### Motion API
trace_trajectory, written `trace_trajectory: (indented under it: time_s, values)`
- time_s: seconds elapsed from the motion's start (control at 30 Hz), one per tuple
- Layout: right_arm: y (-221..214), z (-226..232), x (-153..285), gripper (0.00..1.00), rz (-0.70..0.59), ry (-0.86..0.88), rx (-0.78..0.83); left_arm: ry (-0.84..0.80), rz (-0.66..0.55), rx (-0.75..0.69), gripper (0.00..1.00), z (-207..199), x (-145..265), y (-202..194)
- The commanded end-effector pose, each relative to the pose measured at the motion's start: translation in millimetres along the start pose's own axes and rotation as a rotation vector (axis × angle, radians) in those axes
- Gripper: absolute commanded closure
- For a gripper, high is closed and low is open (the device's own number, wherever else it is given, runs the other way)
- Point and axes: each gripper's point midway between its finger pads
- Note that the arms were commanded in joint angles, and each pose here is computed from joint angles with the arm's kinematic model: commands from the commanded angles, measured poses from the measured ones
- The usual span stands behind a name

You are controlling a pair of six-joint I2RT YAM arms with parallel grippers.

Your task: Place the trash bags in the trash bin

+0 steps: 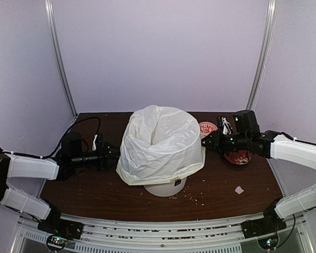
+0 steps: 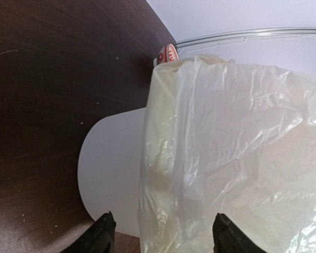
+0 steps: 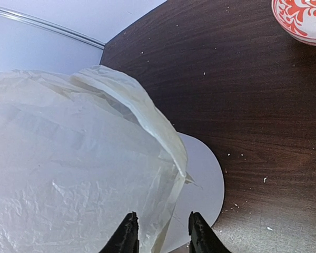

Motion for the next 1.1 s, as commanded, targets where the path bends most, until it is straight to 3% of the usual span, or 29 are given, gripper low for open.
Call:
trace_trajectory:
  time_s: [0.0, 0.17, 0.27, 0.4, 0.53, 0.73, 0.97, 1.07]
  values:
    - [8, 7, 2, 0.7, -0.049, 0.055, -0.004, -0.127, 0.043, -0.058, 0.4, -32, -14, 5]
    - [3, 3, -5, 0.93, -0.06, 0.085, -0.032, -0.107, 0.051, -0.048, 0.76, -22, -31, 13]
    - [-6, -2, -7, 1.0, -0.06, 0.146, -0.062, -0.091, 0.042, -0.032, 1.0, -12, -36, 15]
    - [-21, 6, 5, 1.0, -0.103, 0.366, -0.103, -0.074, 0.06, -0.016, 1.0, 1, -42, 12]
    - [-34, -9, 15, 1.0, -0.152, 0.445, -0.171, -0.057, 0.096, -0.004, 1.0, 15, -49, 3]
    - [-46, -24, 7, 0.98, -0.146, 0.439, -0.225, 0.008, 0.111, 0.018, 1.0, 39, -57, -4]
    - [-61, -53, -20, 1.0, -0.057, 0.292, -0.206, 0.277, 0.095, 0.003, 1.0, 99, -60, 1]
    - [-67, -65, -29, 1.0, -0.009, 0.221, -0.201, 0.35, 0.083, -0.044, 1.0, 106, -61, 8]
Point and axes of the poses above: each gripper's point midway between its finger pads, its own x axis back along the fingers, its own z axis along the line the jaws close on, y = z × x, and after that the axes turned 8 degrees about x, right-handed
